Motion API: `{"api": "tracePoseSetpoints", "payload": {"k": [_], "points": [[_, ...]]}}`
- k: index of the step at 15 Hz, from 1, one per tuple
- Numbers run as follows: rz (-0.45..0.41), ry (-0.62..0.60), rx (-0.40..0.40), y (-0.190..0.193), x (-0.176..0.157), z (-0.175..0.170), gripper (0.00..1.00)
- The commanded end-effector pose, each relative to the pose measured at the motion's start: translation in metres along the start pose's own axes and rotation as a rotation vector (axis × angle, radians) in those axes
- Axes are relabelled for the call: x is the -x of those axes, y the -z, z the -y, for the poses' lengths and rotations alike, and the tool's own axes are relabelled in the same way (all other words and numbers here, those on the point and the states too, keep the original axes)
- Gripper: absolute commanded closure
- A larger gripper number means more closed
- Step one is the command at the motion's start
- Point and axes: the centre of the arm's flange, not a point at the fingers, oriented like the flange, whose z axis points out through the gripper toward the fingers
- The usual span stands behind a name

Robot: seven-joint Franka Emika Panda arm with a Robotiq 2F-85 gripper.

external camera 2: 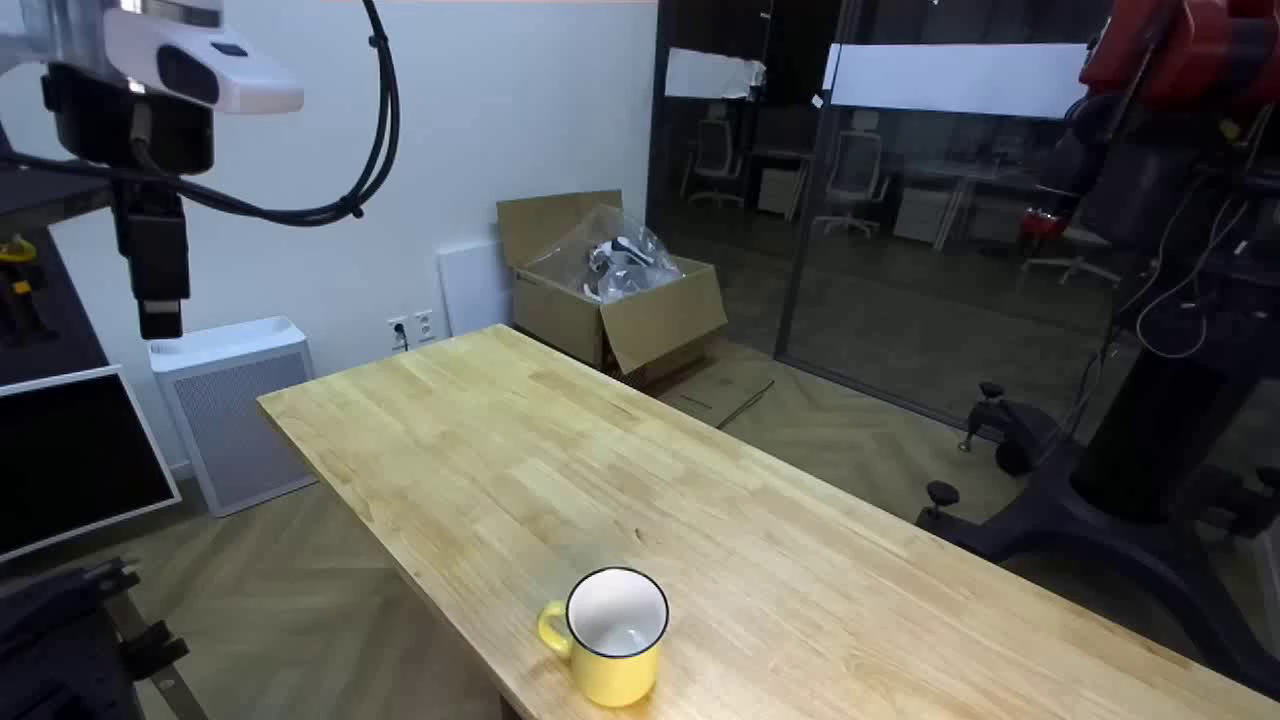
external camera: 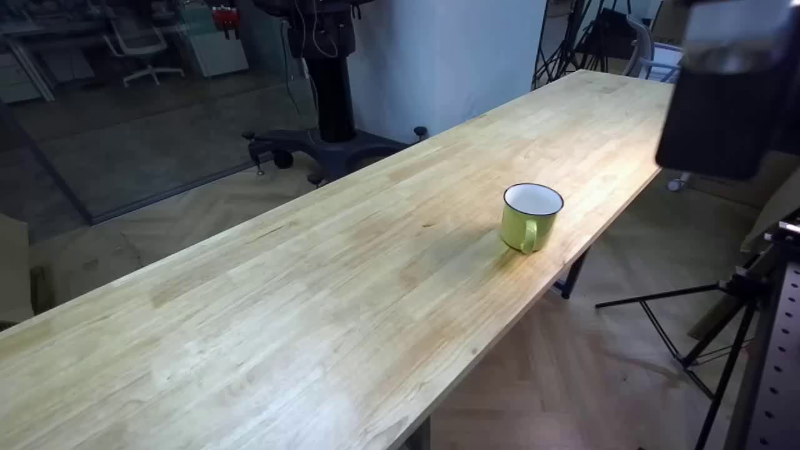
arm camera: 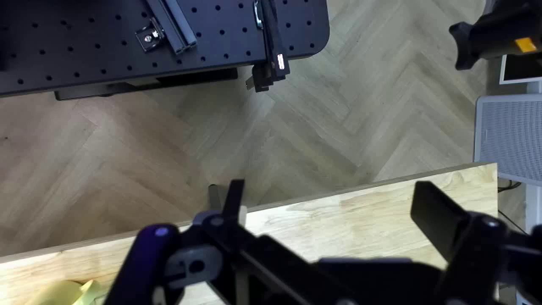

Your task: Move the cup forward

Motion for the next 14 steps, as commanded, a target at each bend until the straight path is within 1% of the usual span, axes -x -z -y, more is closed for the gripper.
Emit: {"api": "tracePoseSetpoints", "payload": {"k": [1, 12, 14], "points": [[0.000, 0.000, 0.000, -0.0001, 0.0000, 0.0000, 0.00], [0.000, 0.000, 0.000, -0.0001, 0.0000, 0.0000, 0.00], [-0.057, -0.036, 0.067, 0.0001, -0.0033, -0.0098, 0.00]]}}
